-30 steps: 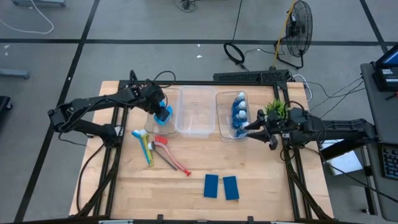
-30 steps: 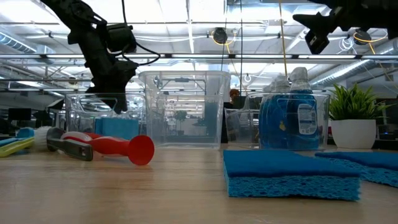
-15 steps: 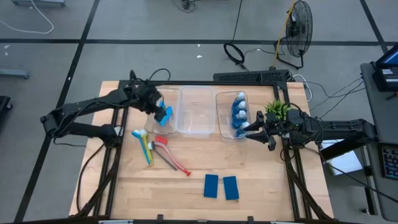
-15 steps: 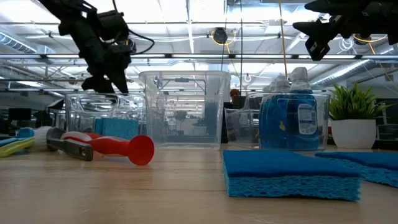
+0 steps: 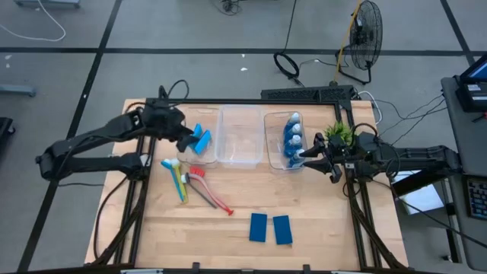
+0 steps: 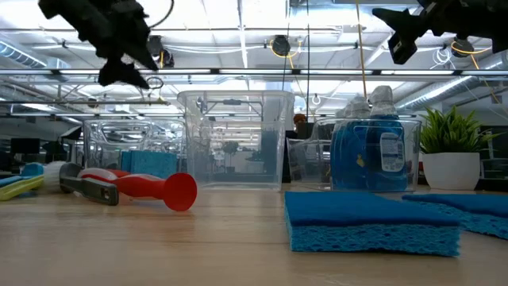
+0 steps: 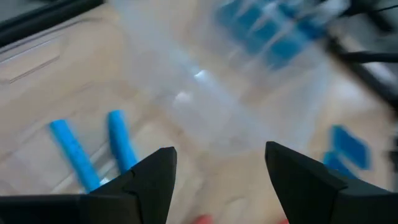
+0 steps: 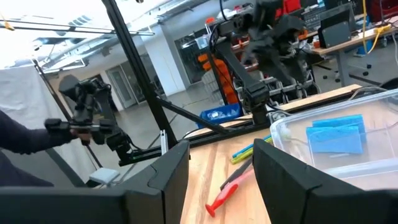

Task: Pick & Place Kitchen Sink Supplies
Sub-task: Put the blue sponge into the left transparent bin

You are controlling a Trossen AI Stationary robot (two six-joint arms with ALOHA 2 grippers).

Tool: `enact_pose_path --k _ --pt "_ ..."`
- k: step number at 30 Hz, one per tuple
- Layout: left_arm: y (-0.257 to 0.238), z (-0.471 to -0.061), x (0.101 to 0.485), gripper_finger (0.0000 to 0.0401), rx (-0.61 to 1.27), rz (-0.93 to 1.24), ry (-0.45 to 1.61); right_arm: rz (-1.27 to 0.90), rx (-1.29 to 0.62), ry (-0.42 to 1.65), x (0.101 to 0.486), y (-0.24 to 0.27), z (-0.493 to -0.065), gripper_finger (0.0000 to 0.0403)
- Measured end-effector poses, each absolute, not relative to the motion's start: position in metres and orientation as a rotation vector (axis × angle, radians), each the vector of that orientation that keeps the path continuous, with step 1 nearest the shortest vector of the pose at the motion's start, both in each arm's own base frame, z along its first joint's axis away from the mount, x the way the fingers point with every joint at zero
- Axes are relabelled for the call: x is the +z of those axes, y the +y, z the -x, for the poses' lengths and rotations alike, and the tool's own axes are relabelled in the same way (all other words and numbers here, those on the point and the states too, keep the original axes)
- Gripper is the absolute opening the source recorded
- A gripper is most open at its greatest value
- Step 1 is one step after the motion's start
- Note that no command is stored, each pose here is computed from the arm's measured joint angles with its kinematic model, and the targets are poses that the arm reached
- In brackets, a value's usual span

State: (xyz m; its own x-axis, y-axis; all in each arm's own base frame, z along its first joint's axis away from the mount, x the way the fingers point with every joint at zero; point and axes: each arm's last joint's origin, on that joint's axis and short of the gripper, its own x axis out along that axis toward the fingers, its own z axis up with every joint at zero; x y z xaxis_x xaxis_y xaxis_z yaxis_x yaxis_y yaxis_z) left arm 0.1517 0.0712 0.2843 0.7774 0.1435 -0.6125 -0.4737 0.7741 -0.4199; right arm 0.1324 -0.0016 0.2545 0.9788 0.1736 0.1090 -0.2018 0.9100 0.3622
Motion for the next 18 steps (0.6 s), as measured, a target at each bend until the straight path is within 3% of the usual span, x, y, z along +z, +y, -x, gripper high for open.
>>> enact_pose_path --k 10,13,18 --pt "0.043 -0.153 0.336 0.0241 -0.06 0.489 0.172 -0.38 0.196 -0.084 0.255 -0.002 -0.132 0.0166" --pt "0.038 -0.155 0.347 0.0205 -0.133 0.441 0.072 -0.379 0.197 -0.09 0.256 -0.002 -0.132 0.0166" --pt "0.031 -0.156 0.359 0.0107 -0.227 0.41 -0.024 -0.376 0.201 -0.109 0.258 -0.002 -0.132 0.0167"
